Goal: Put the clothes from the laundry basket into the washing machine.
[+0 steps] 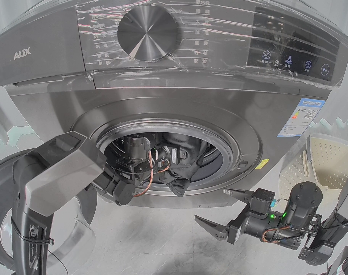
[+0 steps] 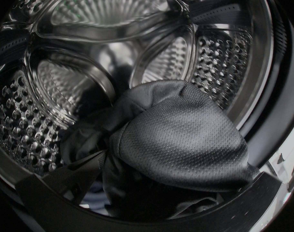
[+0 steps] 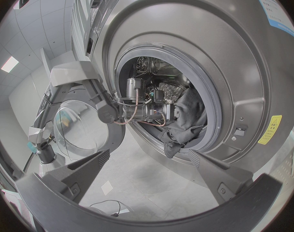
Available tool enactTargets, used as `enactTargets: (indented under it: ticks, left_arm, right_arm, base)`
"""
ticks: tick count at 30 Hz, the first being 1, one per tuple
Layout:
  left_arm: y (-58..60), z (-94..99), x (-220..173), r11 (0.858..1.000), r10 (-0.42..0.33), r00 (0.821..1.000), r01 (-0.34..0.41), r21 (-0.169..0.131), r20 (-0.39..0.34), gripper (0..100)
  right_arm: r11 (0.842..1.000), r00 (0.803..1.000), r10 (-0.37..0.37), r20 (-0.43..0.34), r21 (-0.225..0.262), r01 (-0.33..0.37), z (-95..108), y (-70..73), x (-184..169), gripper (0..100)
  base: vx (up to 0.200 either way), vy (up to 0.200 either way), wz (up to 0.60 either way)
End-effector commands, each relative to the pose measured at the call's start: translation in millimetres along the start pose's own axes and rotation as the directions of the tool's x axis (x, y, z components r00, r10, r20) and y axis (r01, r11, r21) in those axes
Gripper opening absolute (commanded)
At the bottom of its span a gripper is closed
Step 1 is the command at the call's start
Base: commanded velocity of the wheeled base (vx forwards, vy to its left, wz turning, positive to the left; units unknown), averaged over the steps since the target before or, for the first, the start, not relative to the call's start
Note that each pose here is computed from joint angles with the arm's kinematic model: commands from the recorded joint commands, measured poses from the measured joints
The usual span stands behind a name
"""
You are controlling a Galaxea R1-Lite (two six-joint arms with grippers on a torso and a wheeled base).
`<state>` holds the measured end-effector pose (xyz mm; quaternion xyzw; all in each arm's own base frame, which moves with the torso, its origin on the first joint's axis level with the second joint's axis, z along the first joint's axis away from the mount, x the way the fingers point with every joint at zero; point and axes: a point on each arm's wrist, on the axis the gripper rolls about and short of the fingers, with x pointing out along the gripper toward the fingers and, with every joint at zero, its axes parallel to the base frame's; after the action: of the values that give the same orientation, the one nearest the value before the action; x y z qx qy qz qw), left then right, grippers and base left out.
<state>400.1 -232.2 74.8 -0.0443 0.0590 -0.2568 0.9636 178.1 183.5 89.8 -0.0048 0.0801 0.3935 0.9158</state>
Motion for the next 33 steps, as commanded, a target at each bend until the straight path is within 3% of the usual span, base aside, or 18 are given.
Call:
enactTargets:
  ticks: [1,7,9,17,18,23,24,27,28,33]
  left_arm:
    - [-13.4,12.2,-28,0.998,-0.062,0.996,0.063,0.001,-0.058,100]
    - [-18.0,-6.4,-32,0.997,-0.081,0.989,0.082,0.008,-0.121,100]
    - [-20.0,-21.0,-32,0.994,-0.104,0.981,0.107,0.007,-0.162,100]
    - [-16.5,-53.8,-21,0.994,-0.091,0.972,0.101,0.037,-0.217,100]
    - [-14.5,-53.5,-18,0.994,-0.086,0.974,0.097,0.043,-0.21,0]
    - [-12.1,-41.0,-11,0.996,-0.079,0.984,0.086,0.038,-0.158,0]
    - [-5.1,-30.0,-7,0.997,-0.065,0.991,0.069,0.036,-0.116,0]
    - [-1.4,-14.2,1,0.999,-0.032,0.999,0.033,0.027,-0.042,0]
    - [3.6,-1.0,9,1.0,0.007,0.999,-0.007,0.01,0.035,0]
    - [17.8,9.0,27,0.996,0.089,0.984,-0.088,-0.011,0.152,0]
  right_arm:
    - [1.0,1.0,0.001,-0.001,0.0,-0.001,0,0.1,0,100]
    - [1.0,1.0,0.002,-0.002,0.0,-0.002,0,0.4,0,100]
    - [1.0,1.0,0.008,-0.001,-0.001,-0.008,0,2.0,0,100]
    - [1.0,1.0,0.008,0.0,-0.001,-0.008,0,2.0,0,100]
    - [1.0,1.0,0.008,0.0,-0.001,-0.008,0,2.0,0,100]
    - [1.0,1.0,0.008,0.002,-0.001,-0.008,0,2.1,0,100]
    - [1.0,1.0,0.008,0.002,-0.001,-0.008,0,2.1,0,100]
    - [1.0,1.0,0.01,0.0,-0.002,-0.01,0,2.4,1,100]
    - [1.0,1.0,0.01,0.002,-0.002,-0.01,0,2.4,1,100]
    - [1.0,1.0,0.008,0.002,-0.002,-0.008,0,2.4,1,100]
  base:
    - [0.0,0.0,0.0]
    - [0.0,0.0,0.0]
    - [0.0,0.0,0.0]
    - [0.0,0.0,0.0]
    - [0.0,0.0,0.0]
    - [0.0,0.0,0.0]
    - [0.0,0.0,0.0]
    - [0.0,0.0,0.0]
    - [0.0,0.0,0.0]
    - [0.0,0.0,0.0]
